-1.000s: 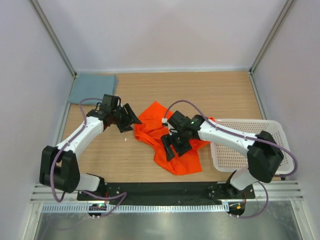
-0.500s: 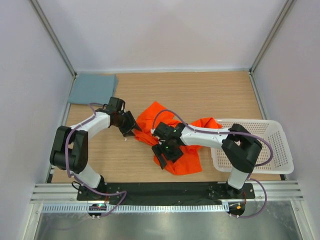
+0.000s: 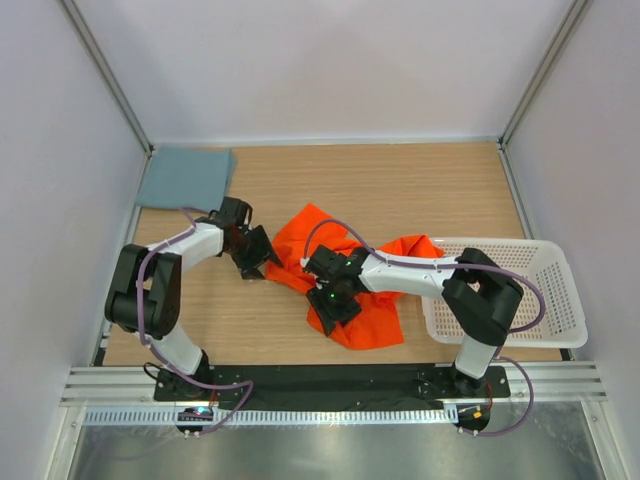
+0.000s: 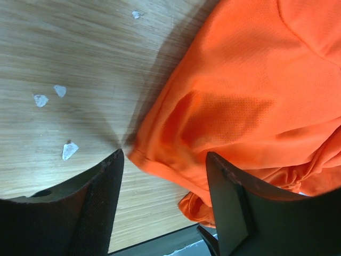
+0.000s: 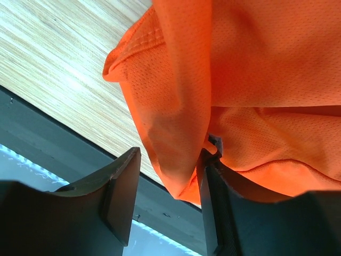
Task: Fold and stack the t-shirts
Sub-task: Flatten the tshirt out
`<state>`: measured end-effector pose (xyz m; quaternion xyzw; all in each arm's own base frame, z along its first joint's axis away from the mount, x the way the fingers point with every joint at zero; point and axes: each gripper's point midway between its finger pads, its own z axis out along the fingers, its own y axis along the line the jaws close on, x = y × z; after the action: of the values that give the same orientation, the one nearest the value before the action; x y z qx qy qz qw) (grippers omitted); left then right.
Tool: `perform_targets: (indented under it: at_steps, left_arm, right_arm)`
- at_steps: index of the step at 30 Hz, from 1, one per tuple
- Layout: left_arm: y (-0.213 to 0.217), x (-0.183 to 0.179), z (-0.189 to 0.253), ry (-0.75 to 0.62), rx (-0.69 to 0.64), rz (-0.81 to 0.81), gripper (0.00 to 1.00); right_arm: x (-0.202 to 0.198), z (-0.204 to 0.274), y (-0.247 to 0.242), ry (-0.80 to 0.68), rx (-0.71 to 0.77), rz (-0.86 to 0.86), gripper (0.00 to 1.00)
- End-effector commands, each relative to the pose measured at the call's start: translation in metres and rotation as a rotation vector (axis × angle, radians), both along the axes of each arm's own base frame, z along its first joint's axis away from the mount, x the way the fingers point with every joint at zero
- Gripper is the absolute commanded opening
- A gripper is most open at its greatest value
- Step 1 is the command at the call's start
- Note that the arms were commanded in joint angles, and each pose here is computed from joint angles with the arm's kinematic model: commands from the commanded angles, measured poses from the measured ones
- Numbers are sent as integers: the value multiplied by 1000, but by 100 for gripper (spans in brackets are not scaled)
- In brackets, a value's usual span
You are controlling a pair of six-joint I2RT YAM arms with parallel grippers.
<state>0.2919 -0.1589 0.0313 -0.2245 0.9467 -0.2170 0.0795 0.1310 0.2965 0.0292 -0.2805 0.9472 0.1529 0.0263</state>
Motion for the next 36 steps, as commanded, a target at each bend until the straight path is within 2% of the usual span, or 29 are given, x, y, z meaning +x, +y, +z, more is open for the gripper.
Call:
perform_targets:
  at_steps: [1,4,7,11,12,14,15,16,18,20,21,24,28,29,34,36]
  left_arm:
    - [8,-4,8,-36,30,-9,65]
    - [12,-10,4,-39,44,-4,70]
    - [14,-14,-1,-21,48,-2,70]
    - [10,-6,-8,-30,37,-8,64]
    - [10,-3,-9,-36,39,-13,61]
    - [11,2,-12,-28,30,-14,46]
    - [10,8,-11,-38,23,-17,32]
    - [9,12,-9,-50,17,-20,26]
    - [5,19,3,-93,-2,-39,9]
    - [4,27,19,-136,-7,-44,3]
    - [3,30,28,-160,-10,-48,0]
    - [8,36,68,-264,9,-47,0]
    - [22,34,144,-470,47,-29,0]
    - [25,35,162,-523,59,-28,0]
    - [50,28,245,-747,146,17,0]
    - [61,23,283,-838,177,57,0]
  right_arm:
    - [4,4,9,-18,30,4,52]
    - [2,1,10,-4,29,-3,52]
    - [0,0,11,7,38,-8,52]
    - [-2,-3,12,17,50,-19,48]
    - [-2,-2,13,17,56,-21,42]
    - [-2,-3,13,20,57,-25,38]
    - [-1,-3,14,14,57,-24,34]
    - [-1,-1,14,8,60,-25,30]
    - [1,0,14,-3,59,-30,15]
    - [5,7,17,-20,72,-22,1]
    - [8,12,15,-34,64,-27,1]
    - [15,42,21,-87,105,-20,2]
    - [23,96,31,-151,198,-29,2]
    - [26,121,38,-179,254,-26,1]
    - [18,184,64,-173,450,15,2]
    - [5,209,87,-144,570,87,2]
